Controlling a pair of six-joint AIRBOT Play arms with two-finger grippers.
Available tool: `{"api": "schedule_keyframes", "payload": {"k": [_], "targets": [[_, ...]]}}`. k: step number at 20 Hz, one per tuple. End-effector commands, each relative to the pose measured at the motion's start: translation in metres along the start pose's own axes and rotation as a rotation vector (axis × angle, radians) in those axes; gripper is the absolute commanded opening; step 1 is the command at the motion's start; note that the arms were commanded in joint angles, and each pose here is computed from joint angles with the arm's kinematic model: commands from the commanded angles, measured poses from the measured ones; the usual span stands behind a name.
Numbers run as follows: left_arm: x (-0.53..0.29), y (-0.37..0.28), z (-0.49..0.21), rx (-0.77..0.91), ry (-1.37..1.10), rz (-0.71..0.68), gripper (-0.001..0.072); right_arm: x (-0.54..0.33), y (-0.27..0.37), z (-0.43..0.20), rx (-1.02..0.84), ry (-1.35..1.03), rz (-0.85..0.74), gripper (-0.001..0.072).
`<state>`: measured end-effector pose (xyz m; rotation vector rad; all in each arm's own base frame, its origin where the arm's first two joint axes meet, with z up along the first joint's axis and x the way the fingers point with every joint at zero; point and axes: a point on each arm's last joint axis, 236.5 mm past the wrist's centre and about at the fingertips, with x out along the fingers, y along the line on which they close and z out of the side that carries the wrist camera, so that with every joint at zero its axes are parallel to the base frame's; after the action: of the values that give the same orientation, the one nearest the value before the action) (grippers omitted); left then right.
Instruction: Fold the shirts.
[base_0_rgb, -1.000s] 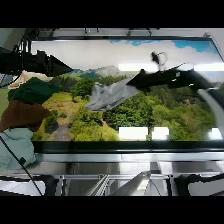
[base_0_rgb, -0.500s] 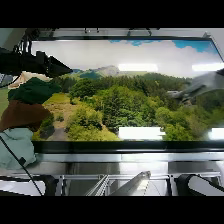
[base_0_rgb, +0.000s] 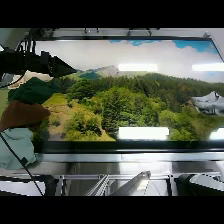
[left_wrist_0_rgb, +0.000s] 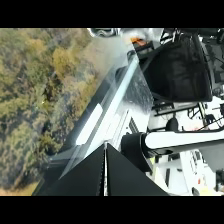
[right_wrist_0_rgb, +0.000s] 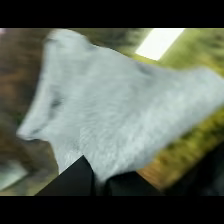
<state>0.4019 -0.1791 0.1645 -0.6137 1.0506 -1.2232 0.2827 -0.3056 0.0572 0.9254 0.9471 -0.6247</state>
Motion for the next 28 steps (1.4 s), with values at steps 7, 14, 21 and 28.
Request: {"api": "schedule_keyframes", "payload": {"k": [7,14,21,28], "targets": [[0.037,-0.019,-0.011,0.041,0.082,-0.04,0.0005,0.027,-0.157,-0.122,0.411,0.167,-0.228,0.0012],[0.039,-0.02,-0.012,0.043,0.085,-0.042,0.0005,0.028,-0.21,-0.174,0.57,0.128,-0.263,0.0027],[0.031,-0.017,-0.01,0.037,0.071,-0.041,0.0005,-0.027,-0.195,-0.14,0.456,0.13,-0.245,0.062],[-0.046,-0.035,0.042,0.123,-0.119,0.062,0.0002,-0.045,0.022,-0.057,0.131,-0.05,0.349,0.0014]]}}
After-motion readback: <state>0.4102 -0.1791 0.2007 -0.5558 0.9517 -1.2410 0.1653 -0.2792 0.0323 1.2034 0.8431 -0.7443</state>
